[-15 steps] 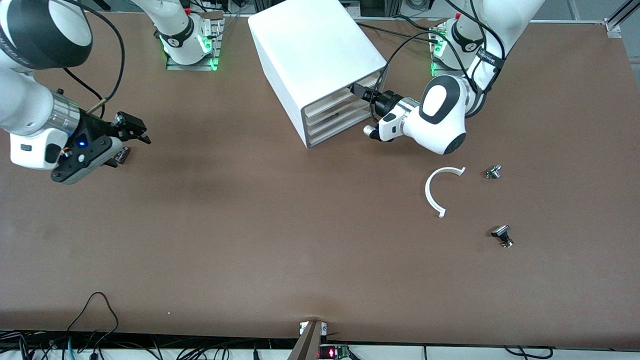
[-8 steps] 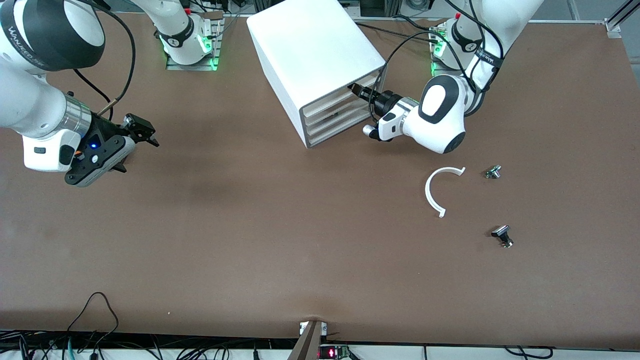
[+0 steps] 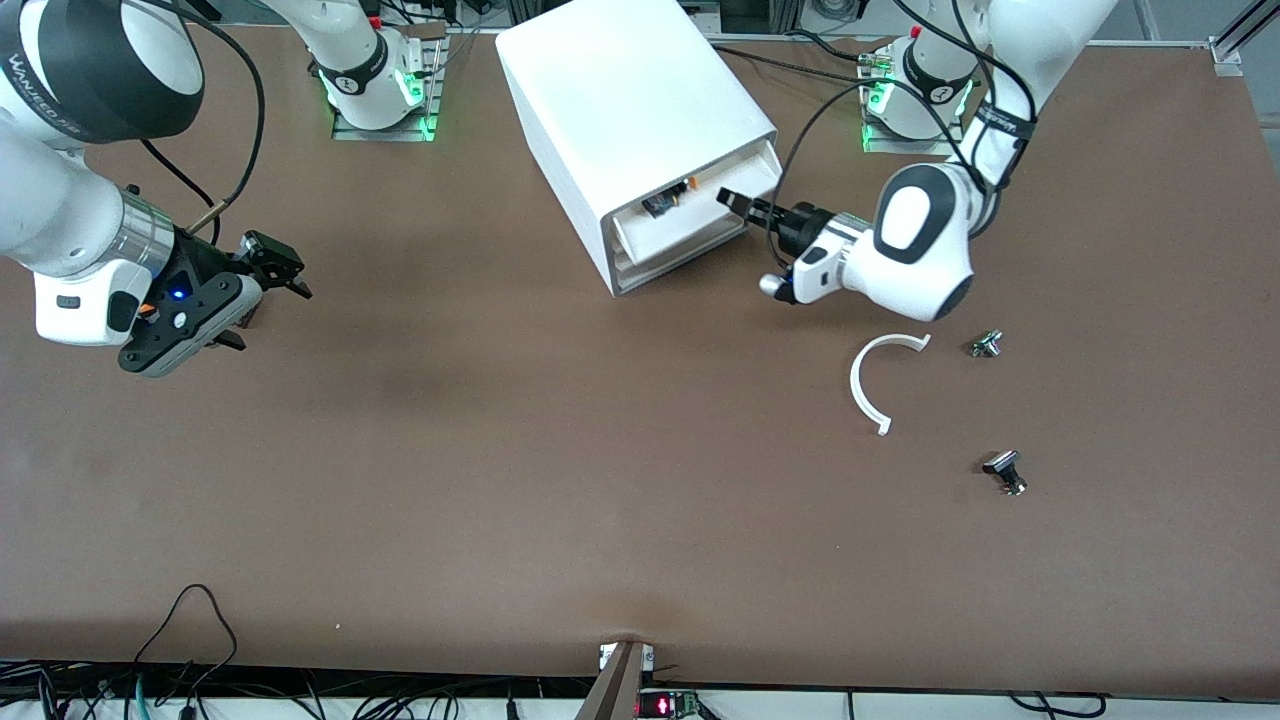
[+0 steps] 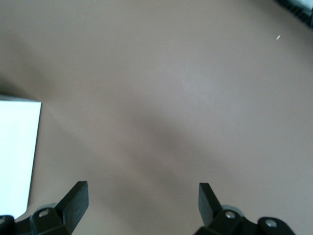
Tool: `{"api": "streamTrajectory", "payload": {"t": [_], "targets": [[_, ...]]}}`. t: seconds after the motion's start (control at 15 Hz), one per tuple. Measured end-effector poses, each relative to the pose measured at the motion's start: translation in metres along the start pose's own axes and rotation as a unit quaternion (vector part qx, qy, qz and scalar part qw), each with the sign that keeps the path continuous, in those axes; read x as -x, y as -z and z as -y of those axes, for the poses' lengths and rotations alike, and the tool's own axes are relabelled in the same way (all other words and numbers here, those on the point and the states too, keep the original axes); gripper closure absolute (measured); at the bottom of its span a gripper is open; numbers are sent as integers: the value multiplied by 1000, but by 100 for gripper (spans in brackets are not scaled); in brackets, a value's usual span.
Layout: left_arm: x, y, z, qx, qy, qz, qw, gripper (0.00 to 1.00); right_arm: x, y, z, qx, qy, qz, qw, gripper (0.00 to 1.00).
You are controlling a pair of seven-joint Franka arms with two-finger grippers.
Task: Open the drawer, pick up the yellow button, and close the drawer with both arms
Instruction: 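Pull the drawer out of the cabinet with the left gripper, then withdraw the left gripper while the right gripper reaches over the drawer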
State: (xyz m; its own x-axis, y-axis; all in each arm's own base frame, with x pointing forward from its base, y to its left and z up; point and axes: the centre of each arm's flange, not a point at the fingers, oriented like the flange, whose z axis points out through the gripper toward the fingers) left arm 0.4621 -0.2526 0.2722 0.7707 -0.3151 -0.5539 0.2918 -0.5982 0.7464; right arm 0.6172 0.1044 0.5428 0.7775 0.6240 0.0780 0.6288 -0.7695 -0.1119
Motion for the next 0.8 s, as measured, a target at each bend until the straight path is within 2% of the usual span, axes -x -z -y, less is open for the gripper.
{"api": "streamTrajectory", "payload": {"t": [0.33,0.6,0.8], "targets": [[-7,35,0,-7,-7,-33,999,78,-14,-2,22,2,24,-6,1000,0],[-14,71,1,-12,-11,-70,997,78,-38,-3,71,1,78,-9,997,0],[-17,80,3,-11,-9,-78,997,78,-61,2,117,10,119,-34,992,0]]}}
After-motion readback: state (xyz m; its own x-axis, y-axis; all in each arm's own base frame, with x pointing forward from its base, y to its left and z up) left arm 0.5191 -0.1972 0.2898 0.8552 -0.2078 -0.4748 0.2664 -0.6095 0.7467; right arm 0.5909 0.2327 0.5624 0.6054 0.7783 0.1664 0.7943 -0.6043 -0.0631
